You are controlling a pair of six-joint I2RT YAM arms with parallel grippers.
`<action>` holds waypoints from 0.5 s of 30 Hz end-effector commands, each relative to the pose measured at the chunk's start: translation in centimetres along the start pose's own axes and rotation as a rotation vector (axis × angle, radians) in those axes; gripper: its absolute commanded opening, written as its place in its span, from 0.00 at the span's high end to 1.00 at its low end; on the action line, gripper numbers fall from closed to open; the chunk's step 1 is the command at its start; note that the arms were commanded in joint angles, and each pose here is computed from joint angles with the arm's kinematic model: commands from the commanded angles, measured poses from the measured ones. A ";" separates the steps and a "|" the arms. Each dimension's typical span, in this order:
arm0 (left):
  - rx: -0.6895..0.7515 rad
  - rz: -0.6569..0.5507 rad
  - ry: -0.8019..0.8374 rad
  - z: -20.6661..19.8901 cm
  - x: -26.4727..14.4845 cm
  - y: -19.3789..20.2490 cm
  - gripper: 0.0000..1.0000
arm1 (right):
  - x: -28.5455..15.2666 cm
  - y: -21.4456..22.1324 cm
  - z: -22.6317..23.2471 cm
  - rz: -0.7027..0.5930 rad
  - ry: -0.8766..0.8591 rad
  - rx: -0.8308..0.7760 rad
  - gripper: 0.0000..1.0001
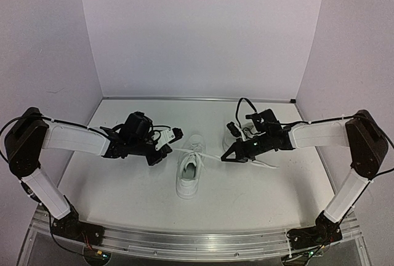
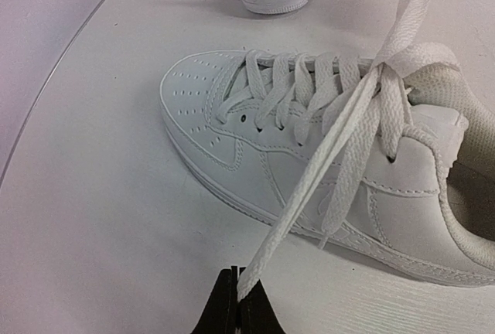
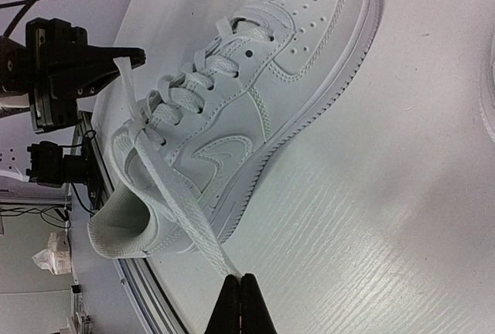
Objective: Tie the shoes
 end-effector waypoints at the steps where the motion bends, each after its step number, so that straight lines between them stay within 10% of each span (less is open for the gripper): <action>1: -0.045 0.009 -0.106 1.6 -1.2 0.4 1.00 | -0.2 1.8 -2.2 0.059 0.089 0.086 1.00; 15: -0.057 -0.004 -0.098 1.6 -1.4 0.6 1.00 | -0.2 1.5 -2.3 0.053 0.087 0.096 1.00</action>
Point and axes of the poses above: each gripper's point midway between its finger pads, its own x axis out along the fingers, its own z axis along the line the jaws close on, y = z × x, the point moved 9 cm from there along -x, back along the fingers, and after that the axes turned 14 degrees about -x, right-handed, at the moved point
